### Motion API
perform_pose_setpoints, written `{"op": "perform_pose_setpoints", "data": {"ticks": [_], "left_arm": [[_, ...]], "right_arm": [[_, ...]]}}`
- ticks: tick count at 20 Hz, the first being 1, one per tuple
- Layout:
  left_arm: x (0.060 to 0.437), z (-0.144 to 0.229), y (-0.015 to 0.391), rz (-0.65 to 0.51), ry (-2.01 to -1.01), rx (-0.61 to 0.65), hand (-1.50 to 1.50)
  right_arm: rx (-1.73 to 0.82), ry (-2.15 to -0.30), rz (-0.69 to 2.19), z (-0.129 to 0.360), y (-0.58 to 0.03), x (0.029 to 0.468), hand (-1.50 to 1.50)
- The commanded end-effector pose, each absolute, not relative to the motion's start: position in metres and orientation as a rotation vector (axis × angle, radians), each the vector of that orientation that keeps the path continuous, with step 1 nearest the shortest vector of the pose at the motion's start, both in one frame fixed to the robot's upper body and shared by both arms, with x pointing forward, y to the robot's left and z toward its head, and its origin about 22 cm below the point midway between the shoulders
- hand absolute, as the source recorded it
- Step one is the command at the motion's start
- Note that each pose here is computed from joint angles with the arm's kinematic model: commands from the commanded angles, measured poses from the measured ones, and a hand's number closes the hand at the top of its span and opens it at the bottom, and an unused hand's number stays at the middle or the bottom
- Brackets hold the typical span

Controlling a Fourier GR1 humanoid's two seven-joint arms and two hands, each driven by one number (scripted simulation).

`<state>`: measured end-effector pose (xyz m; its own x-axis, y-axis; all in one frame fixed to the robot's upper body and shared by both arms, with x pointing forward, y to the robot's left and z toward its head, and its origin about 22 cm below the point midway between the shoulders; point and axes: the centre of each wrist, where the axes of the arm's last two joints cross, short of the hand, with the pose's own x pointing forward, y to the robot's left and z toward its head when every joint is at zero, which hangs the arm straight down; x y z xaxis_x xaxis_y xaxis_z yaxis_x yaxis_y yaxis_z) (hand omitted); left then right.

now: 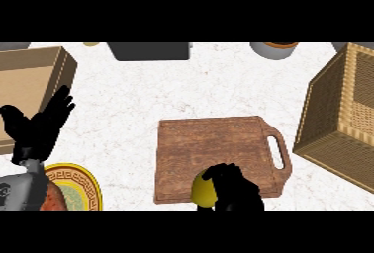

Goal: Pick the lemon from the cutting board and place it in the basket

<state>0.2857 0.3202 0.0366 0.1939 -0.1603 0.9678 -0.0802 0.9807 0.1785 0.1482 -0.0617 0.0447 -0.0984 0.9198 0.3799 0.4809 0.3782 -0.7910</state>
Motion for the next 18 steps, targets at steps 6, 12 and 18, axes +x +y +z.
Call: {"op": "perform_pose_setpoints", "data": {"ticks": [6, 12, 18], "left_arm": [[0.284, 0.033, 0.316, -0.063, -1.38, 0.192, 0.0], [0.285, 0.039, 0.321, -0.064, -1.385, 0.199, 0.0], [0.285, 0.039, 0.32, -0.069, -1.386, 0.185, 0.0]], "right_arm": [[-1.266, -1.592, 0.155, 0.123, -0.09, 0.173, 1.5], [-1.304, -1.545, 0.116, 0.122, -0.101, 0.171, 1.5], [-1.319, -1.513, 0.116, 0.157, -0.177, 0.183, 1.5]]}}
